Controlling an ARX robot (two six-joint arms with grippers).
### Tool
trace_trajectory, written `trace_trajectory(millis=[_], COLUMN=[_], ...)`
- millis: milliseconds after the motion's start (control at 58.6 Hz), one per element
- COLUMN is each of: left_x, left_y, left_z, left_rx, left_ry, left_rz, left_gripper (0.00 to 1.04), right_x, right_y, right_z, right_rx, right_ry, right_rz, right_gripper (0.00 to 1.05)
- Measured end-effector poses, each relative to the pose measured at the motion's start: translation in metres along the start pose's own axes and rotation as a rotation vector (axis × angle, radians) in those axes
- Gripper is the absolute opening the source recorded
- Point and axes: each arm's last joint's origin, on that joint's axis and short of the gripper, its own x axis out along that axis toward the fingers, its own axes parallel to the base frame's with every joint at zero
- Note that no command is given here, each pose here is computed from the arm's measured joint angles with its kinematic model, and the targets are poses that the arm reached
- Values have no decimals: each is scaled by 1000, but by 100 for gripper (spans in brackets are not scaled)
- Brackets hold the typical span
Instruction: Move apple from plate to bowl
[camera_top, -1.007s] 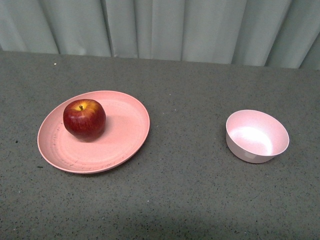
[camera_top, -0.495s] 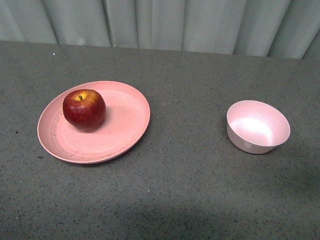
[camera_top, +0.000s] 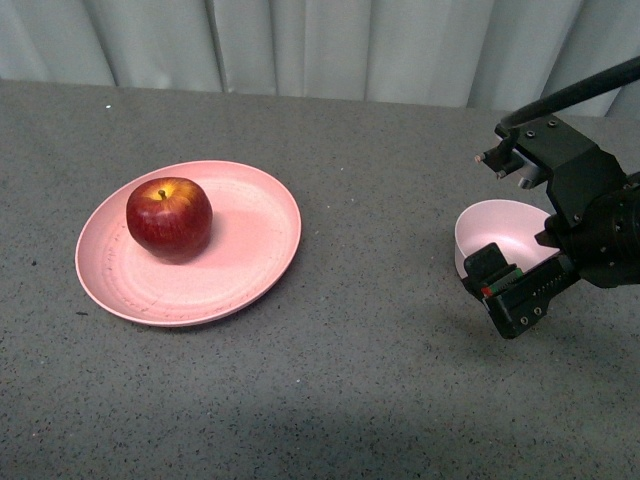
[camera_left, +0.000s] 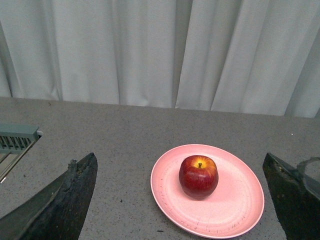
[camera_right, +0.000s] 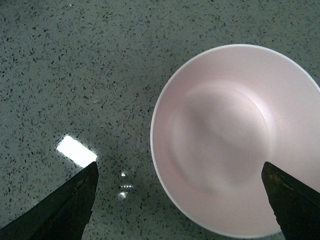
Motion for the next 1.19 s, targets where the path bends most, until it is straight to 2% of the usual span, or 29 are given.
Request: trace_trajectory(millis=[307,956,1195], left_x=[0,0,0], left_y=[0,0,0], left_z=[0,0,0], left_rx=[0,0,0], left_ry=[0,0,0], left_rz=[0,0,0], left_gripper=[98,98,98], right_x=[24,33,23], right_y=[-4,-5,-5], right_z=[8,7,16], right_rx=[-36,-59,-76], right_ry=[64,136,98], right_rz=[34,12,51], right_gripper=[95,2,1])
